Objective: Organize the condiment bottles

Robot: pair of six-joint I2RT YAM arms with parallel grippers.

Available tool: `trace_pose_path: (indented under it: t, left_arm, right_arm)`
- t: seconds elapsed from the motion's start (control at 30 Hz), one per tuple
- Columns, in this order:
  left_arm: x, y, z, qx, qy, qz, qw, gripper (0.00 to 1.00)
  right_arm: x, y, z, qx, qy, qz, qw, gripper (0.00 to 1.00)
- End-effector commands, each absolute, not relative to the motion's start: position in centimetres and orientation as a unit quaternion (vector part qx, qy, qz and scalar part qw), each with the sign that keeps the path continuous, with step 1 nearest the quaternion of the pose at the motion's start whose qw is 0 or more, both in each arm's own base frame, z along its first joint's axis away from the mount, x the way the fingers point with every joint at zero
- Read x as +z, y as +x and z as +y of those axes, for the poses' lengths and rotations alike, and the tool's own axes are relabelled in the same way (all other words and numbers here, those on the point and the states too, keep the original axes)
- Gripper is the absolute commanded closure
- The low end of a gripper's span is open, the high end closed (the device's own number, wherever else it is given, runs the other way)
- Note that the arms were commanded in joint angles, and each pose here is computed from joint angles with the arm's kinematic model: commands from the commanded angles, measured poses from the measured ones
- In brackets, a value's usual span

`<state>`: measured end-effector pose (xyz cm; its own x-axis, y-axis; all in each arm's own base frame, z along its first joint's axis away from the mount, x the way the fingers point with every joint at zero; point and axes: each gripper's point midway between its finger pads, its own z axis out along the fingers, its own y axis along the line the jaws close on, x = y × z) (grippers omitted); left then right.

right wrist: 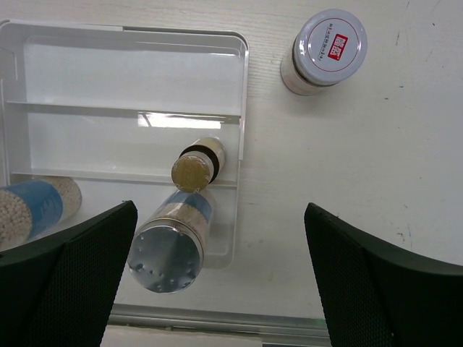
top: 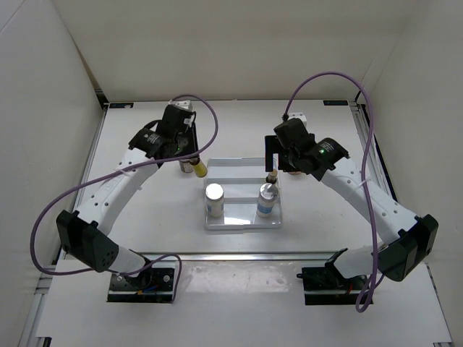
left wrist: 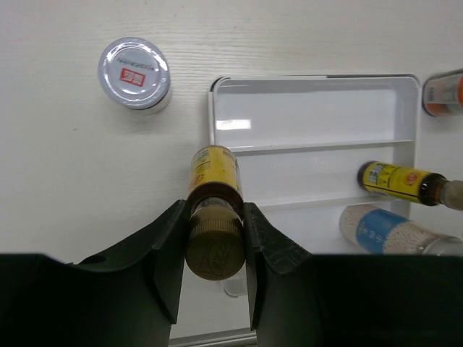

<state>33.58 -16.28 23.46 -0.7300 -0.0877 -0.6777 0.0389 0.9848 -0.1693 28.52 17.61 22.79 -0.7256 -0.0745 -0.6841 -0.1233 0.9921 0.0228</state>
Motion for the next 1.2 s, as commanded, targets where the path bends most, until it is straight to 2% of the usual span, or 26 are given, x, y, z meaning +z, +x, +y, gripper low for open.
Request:
trace_pose_path:
  t: [0.0,0.2,0.53,0.7,0.83,0.97,1.17]
  left_arm:
    - [24.8,33.9,-18.2,-0.105,-0.002,0.919,0.379,0.83]
    - [22.5,34.3,-21.4,-0.111,0.016,0.927,0.358,0.84]
    - [18.9,34.3,-23.0,-0.102,0.024,0.938,0.33,0.82]
    - [17.4,34.1,-22.8,-0.092,0.026,0.944,0.315,0.7]
    - [17.4,34.1,-22.8,-0.092,0.026,0.944,0.315,0.5]
    - [17.1,34.1,-22.8,-0.09,0.027,0.946,0.311,0.34]
    - [17.1,33.9,-23.1,-0.091,0.031,0.946,0.311,0.22]
  right_arm:
    - [22.9,28.1,17.1,0.026,-0.046,0.928,0.369,0.0]
    - [23.1,27.9,16.4,0.019,-0.042,0.926,0.374,0.0]
    - [22.6,27.5,15.9,0.01,-0.043,0.929,0.368,0.0]
    - [22.2,27.3,16.0,0.012,-0.041,0.931,0.363,0.0]
    - [22.2,27.3,16.0,0.014,-0.037,0.931,0.363,0.0]
    - [22.1,27.2,16.2,0.018,-0.039,0.932,0.36,0.0]
    - [22.0,26.9,16.4,0.027,-0.038,0.933,0.356,0.0]
